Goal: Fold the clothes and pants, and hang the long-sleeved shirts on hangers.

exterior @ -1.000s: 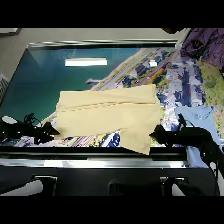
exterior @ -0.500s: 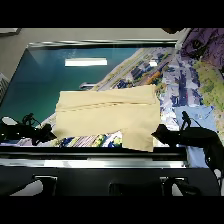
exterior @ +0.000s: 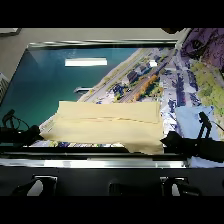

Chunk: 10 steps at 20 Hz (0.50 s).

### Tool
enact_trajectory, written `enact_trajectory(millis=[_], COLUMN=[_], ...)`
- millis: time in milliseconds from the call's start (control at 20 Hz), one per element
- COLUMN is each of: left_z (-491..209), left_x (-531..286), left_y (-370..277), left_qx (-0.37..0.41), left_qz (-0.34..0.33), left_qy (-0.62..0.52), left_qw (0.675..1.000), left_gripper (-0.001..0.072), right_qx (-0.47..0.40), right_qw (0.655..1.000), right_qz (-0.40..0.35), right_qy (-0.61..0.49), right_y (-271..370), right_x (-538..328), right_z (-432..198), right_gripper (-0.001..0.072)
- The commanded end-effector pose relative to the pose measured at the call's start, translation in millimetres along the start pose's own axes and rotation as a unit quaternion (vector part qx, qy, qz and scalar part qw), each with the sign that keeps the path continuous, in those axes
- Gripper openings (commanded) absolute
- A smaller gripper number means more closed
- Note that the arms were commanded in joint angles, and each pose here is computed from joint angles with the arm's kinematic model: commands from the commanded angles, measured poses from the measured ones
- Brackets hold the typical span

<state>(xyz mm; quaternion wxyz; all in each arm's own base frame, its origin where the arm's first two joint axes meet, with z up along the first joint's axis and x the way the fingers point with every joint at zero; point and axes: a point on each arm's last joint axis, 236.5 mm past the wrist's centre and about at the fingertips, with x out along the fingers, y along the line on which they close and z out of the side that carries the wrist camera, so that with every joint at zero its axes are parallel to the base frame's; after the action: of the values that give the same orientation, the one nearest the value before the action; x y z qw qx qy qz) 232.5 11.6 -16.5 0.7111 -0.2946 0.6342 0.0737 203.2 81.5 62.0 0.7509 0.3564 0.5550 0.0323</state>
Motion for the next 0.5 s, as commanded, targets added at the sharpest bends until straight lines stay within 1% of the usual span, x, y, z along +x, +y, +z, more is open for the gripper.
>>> enact_trajectory(millis=[0, 50, 150, 450], left_z=[32, 49, 80, 146], left_x=[-14, -15, -10, 46], left_y=[-12, -19, -29, -78], left_qx=[0.001, 0.005, 0.022, 0.099], left_qz=[-0.017, -0.029, -0.032, -0.029], left_qy=[-0.070, -0.092, -0.124, -0.122], left_qw=[0.997, 0.995, 0.992, 0.987], left_gripper=[0.0012, 0.0012, 0.0012, 0.0012], right_qx=[-0.019, -0.028, -0.035, -0.038], right_qw=[0.999, 0.999, 0.999, 0.999], right_qz=[0.004, 0.007, 0.014, 0.013], right_qy=[-0.030, -0.024, -0.020, -0.020], right_y=[13, 15, 17, 11], right_x=[-2, 7, 30, 92], right_z=[36, 50, 82, 166], right_gripper=[0.0023, 0.0023, 0.0024, 0.0024])
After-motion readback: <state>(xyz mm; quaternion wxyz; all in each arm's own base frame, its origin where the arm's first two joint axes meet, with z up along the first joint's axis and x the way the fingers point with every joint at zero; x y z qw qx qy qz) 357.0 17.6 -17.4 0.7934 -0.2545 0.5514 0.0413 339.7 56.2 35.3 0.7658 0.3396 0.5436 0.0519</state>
